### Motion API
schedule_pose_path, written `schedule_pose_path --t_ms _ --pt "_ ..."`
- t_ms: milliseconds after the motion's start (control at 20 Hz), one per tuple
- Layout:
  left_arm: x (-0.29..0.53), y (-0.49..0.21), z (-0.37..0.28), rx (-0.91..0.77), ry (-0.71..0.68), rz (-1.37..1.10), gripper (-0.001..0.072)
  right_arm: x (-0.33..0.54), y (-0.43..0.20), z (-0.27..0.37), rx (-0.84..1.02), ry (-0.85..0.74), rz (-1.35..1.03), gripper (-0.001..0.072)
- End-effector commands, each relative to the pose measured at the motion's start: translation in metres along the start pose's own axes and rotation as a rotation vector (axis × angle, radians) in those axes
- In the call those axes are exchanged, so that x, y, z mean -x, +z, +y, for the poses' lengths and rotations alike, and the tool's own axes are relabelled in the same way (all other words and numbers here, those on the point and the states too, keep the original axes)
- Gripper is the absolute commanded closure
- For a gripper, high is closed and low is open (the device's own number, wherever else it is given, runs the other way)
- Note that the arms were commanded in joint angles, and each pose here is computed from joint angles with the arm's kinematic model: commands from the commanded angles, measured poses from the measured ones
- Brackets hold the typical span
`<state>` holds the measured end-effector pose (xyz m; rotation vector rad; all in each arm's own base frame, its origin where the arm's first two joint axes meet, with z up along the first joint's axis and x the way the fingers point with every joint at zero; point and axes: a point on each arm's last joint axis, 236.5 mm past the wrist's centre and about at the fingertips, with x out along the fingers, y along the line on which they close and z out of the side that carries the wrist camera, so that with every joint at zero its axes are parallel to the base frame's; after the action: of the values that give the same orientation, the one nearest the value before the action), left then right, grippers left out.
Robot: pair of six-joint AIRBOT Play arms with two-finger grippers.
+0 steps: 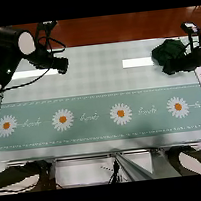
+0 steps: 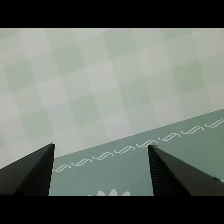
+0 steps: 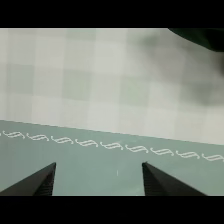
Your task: Fold the shirts.
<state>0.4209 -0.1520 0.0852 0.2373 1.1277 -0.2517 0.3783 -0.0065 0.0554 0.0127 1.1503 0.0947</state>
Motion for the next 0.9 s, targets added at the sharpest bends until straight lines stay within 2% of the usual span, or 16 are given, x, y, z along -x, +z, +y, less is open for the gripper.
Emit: schedule_pose_path --t_ms 0,850 --pt "0.000 0.000 0.000 -0.001 0.000 0.001 -0.0013 0.000 0.000 0.000 0.000 0.000 0.000 0.0097" --pt "-0.027 -0.007 -0.002 -0.006 0.002 0.060 -0.0012 0.000 0.000 0.000 -0.001 0.000 0.000 0.0097"
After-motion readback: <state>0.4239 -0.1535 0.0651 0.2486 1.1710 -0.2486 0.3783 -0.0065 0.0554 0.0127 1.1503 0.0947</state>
